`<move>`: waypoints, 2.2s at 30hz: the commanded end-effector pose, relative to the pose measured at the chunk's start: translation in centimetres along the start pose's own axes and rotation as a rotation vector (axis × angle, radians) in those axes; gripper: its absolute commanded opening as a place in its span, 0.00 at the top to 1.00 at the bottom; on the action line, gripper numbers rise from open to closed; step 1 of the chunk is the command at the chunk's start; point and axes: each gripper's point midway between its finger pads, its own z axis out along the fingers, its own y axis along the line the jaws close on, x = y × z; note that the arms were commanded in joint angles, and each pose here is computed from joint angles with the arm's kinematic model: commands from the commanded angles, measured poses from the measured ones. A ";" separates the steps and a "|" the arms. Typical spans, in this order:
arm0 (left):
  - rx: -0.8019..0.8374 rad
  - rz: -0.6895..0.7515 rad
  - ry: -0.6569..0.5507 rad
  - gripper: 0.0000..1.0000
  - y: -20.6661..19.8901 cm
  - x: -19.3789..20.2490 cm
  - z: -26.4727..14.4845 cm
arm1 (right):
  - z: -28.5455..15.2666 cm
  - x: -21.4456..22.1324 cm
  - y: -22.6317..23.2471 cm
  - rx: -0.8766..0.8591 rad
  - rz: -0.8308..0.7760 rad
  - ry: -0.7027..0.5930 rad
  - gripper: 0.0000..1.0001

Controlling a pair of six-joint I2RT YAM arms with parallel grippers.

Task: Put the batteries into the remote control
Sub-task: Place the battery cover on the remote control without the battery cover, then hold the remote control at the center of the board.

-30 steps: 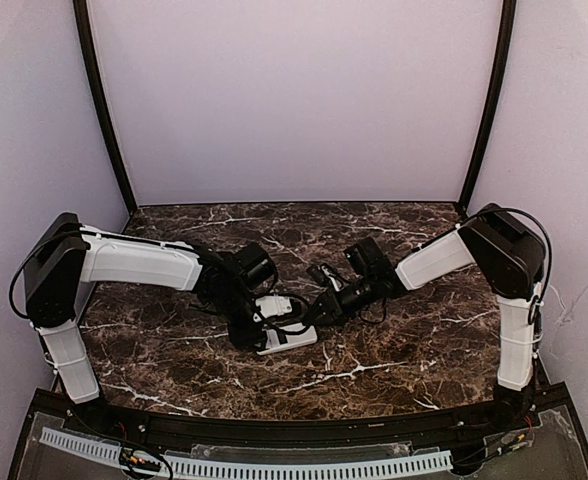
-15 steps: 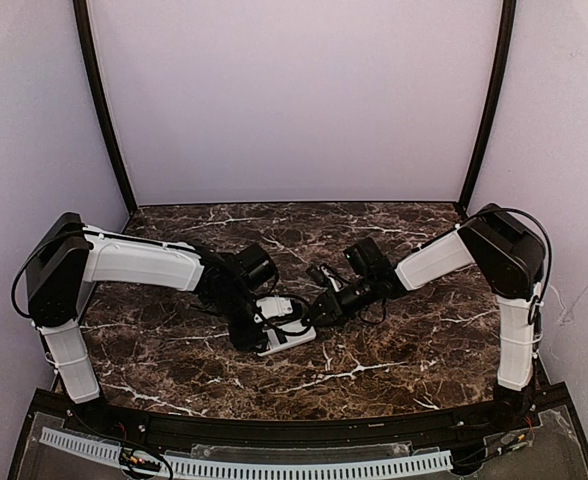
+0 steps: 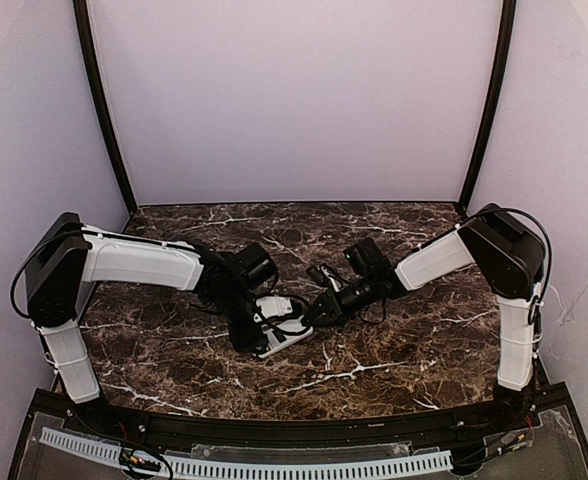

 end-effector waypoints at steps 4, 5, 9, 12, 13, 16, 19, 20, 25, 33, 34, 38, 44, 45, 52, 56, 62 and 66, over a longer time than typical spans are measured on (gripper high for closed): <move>-0.029 0.031 -0.039 0.29 0.1 -1.2 -2.5 | 0.7 0.9 0.0 -0.007 0.004 0.022 0.68; -0.027 0.032 -0.040 0.29 0.1 -1.2 -2.6 | 0.7 0.9 -0.1 -0.007 0.004 0.022 0.68; -0.023 0.027 -0.066 0.29 0.0 -1.6 -3.1 | 0.8 1.0 0.1 -0.008 0.001 0.025 0.68; -0.025 0.019 -0.098 0.29 0.0 -2.2 -3.8 | 0.9 1.0 0.2 -0.011 0.001 0.027 0.69; -0.023 0.015 -0.107 0.29 -0.1 -2.4 -4.0 | 0.9 1.0 0.3 -0.011 0.000 0.027 0.69; -0.040 -0.029 -0.163 0.30 0.1 -3.2 -5.3 | 0.8 1.0 0.4 -0.013 0.000 0.027 0.69; -0.086 -0.099 -0.210 0.29 0.8 -3.3 -6.3 | 0.8 0.9 0.5 -0.012 0.002 0.026 0.69; -0.103 -0.143 -0.249 0.29 1.2 -3.7 -7.2 | 0.8 1.0 0.5 -0.012 0.003 0.026 0.69; -0.128 -0.367 -0.350 0.30 3.1 -2.6 -8.9 | 0.6 1.2 0.6 -0.008 0.004 0.028 0.69; -0.128 -0.653 -0.446 0.36 4.4 0.0 -8.6 | -0.1 1.9 1.5 -0.016 0.000 0.029 0.70; -0.127 -0.692 -0.439 0.36 4.5 0.7 -8.1 | -0.2 1.9 1.5 -0.016 0.002 0.029 0.70; -0.126 -0.779 -0.453 0.37 5.0 1.9 -7.7 | -0.3 2.4 2.1 -0.024 -0.006 0.039 0.70; -0.091 -0.881 -0.478 0.39 5.8 2.8 -7.0 | -0.2 3.8 2.9 -0.035 -0.001 0.073 0.70; -0.083 -0.898 -0.489 0.39 6.0 2.8 -6.9 | -0.2 4.1 3.0 -0.033 0.001 0.079 0.70; -0.022 -0.933 -0.508 0.41 6.1 2.4 -6.0 | -0.5 5.7 3.3 -0.023 0.016 0.099 0.70; 0.011 -0.938 -0.494 0.42 5.7 2.4 -5.2 | -0.6 6.7 3.8 -0.021 0.004 0.117 0.68; 0.037 -0.943 -0.487 0.43 5.3 2.6 -4.5 | -1.6 7.6 4.0 0.012 -0.054 0.120 0.62; 0.060 -0.958 -0.487 0.43 4.9 2.8 -4.2 | -3.0 5.9 4.2 0.111 -0.175 0.082 0.57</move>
